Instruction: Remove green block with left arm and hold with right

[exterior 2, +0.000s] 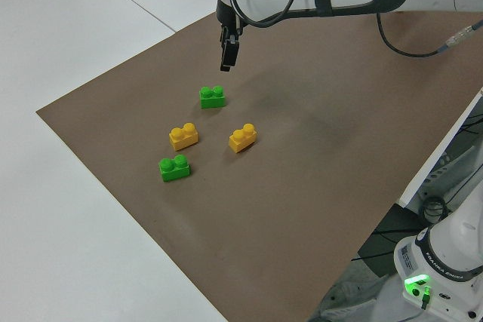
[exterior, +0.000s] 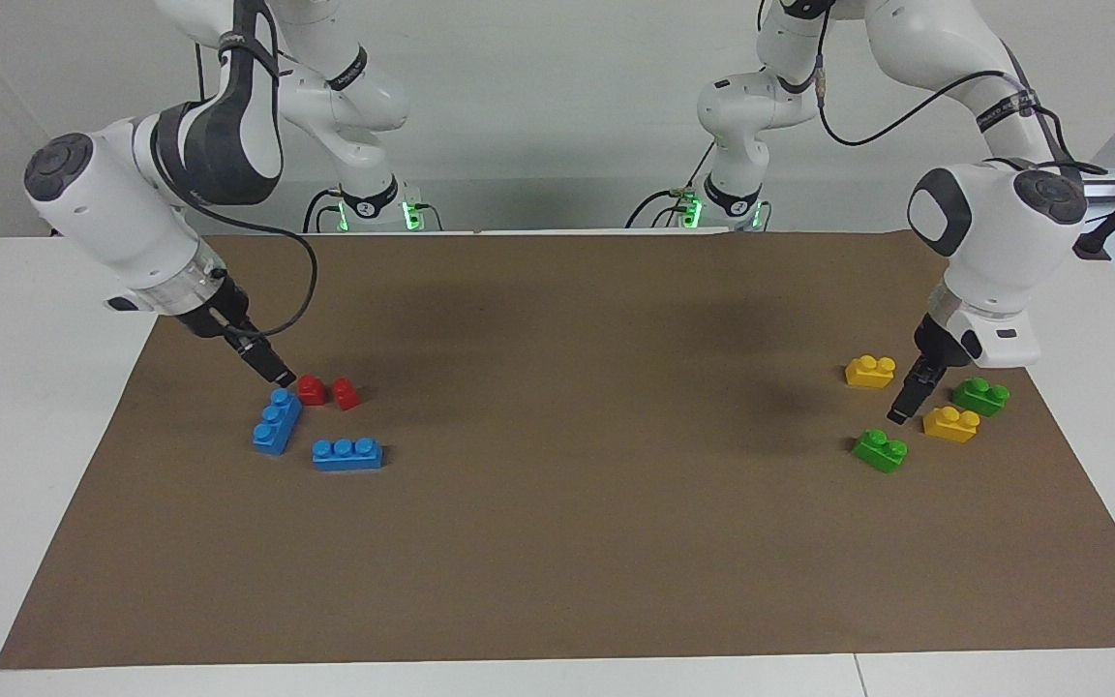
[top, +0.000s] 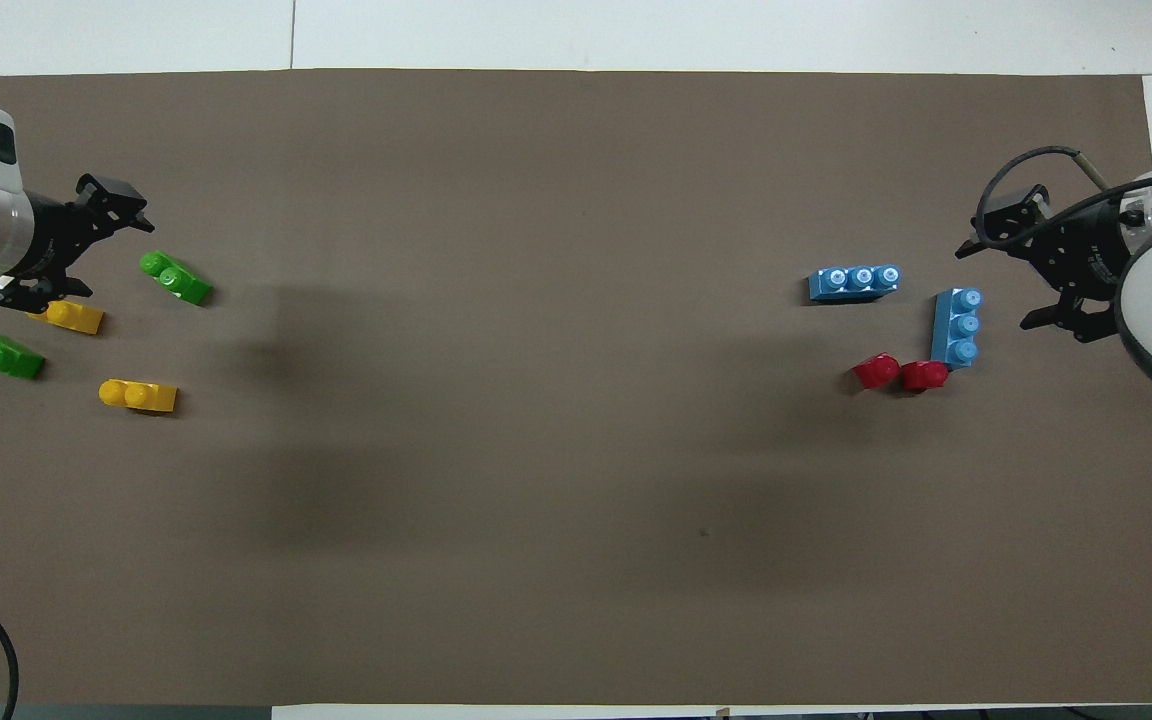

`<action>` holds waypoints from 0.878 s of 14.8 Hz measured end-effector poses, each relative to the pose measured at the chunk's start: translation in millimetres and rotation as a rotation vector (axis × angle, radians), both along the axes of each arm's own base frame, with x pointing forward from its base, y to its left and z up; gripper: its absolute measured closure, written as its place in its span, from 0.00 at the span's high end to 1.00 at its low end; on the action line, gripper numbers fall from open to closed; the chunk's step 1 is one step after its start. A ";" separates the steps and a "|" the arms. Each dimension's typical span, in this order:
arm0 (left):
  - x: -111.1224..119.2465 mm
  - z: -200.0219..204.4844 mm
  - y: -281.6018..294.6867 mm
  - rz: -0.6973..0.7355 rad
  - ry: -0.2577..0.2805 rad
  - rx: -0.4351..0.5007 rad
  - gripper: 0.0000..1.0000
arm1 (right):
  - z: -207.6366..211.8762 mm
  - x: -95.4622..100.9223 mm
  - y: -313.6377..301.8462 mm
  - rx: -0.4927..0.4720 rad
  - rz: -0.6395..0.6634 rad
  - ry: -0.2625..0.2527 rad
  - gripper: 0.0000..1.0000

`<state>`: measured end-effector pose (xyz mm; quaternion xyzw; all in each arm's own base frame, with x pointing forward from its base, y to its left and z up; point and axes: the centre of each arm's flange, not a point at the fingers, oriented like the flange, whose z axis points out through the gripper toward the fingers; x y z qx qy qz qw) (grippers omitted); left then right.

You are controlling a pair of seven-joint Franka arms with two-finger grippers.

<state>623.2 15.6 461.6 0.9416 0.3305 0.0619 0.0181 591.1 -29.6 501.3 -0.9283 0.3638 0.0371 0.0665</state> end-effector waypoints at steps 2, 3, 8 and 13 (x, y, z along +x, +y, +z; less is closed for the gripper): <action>-10.5 20.7 -4.1 -0.072 0.013 0.013 1.00 | 23.1 -10.8 7.9 -0.024 0.142 -0.013 1.00; -16.0 31.4 -6.4 -0.111 0.016 0.019 1.00 | 33.2 -16.3 12.2 -0.043 0.219 -0.020 1.00; -56.9 88.6 -13.4 -0.394 0.074 0.057 1.00 | 71.9 -42.5 24.2 -0.108 0.570 -0.040 1.00; -97.5 131.8 -29.3 -0.588 0.123 0.072 1.00 | 82.6 -47.8 24.0 -0.114 0.650 -0.056 1.00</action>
